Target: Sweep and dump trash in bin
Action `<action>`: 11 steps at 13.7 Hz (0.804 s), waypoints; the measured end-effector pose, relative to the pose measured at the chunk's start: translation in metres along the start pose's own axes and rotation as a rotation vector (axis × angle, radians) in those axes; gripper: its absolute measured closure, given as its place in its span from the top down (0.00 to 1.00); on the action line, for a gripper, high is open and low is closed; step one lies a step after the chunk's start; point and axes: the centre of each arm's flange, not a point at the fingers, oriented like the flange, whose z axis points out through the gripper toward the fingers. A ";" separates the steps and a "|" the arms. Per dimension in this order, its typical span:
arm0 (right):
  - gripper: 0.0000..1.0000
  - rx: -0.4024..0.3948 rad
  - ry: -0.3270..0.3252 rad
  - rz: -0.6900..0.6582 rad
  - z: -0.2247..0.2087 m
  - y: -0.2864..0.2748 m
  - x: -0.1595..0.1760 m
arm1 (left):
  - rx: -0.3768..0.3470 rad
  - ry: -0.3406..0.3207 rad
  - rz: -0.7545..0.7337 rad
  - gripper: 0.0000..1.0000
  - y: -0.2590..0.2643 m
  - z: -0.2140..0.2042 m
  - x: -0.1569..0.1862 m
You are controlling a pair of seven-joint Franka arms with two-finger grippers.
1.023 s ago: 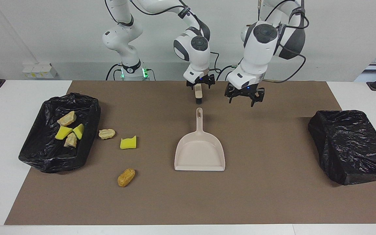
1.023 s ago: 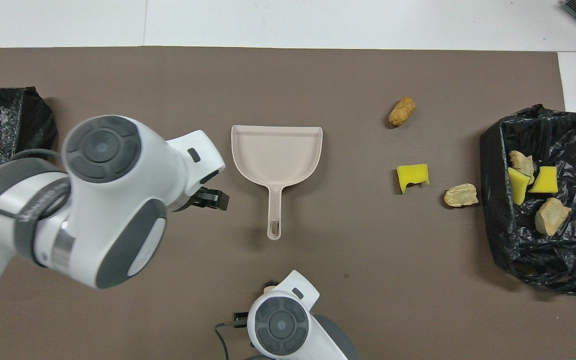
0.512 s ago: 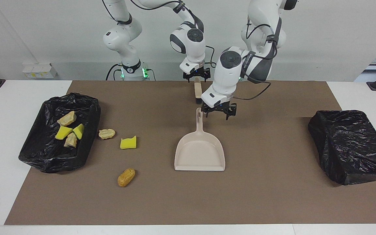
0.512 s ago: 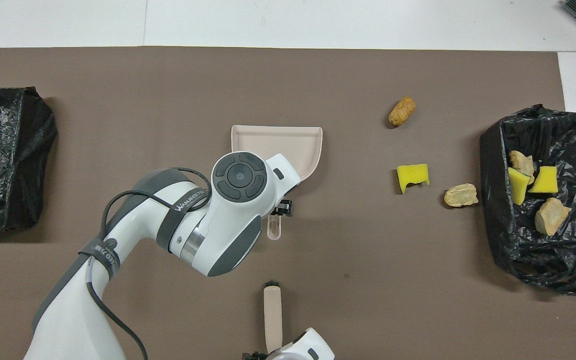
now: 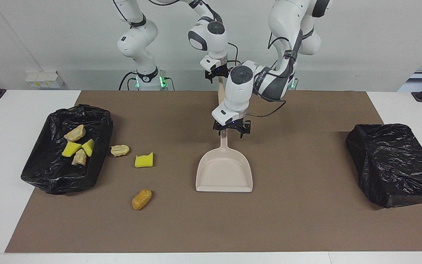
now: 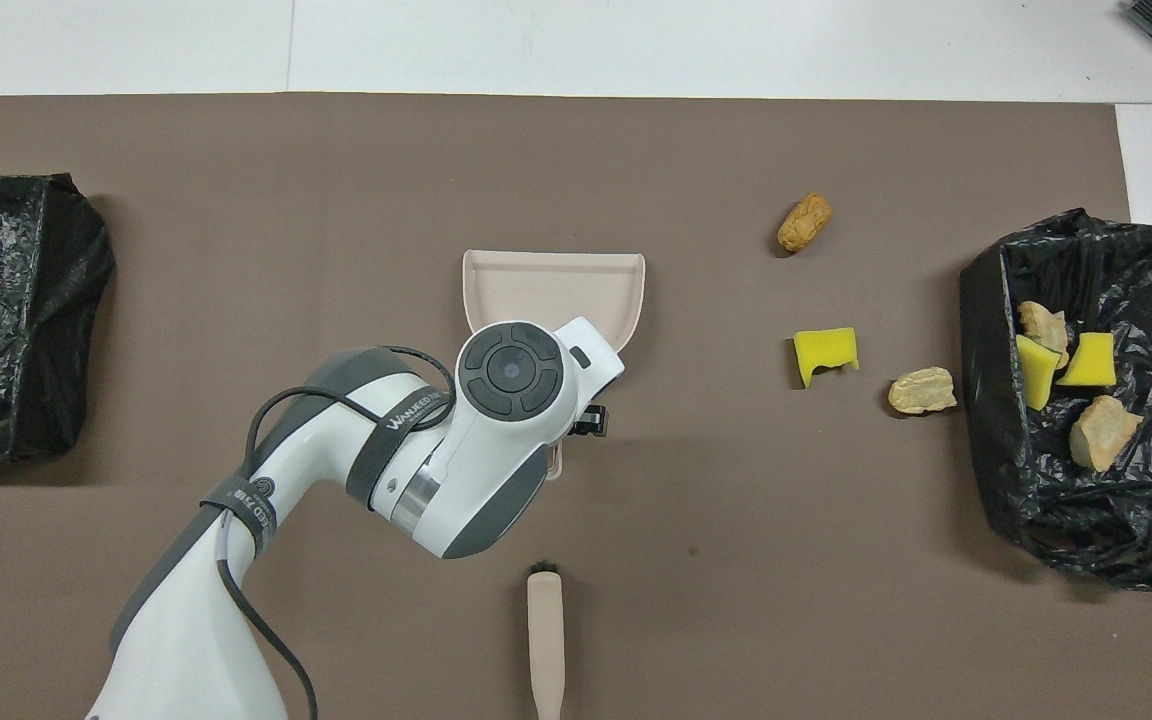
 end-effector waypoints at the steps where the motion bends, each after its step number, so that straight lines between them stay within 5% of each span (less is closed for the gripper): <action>1: 1.00 -0.005 0.003 0.002 0.002 0.001 0.000 | -0.002 0.003 -0.006 0.99 0.001 0.000 0.000; 3: 0.81 -0.011 0.001 0.020 0.004 0.003 0.000 | -0.002 0.005 -0.010 0.80 0.000 0.000 0.001; 7: 0.66 -0.022 -0.002 0.028 0.009 0.004 0.000 | 0.001 0.000 -0.005 0.31 0.001 0.003 0.000; 10: 0.30 -0.024 -0.002 0.027 0.010 0.003 0.000 | 0.008 -0.005 0.063 0.31 -0.006 0.000 0.003; 11: 0.26 -0.024 -0.002 0.028 0.009 0.002 0.000 | 0.017 -0.016 0.117 0.31 -0.018 -0.005 0.007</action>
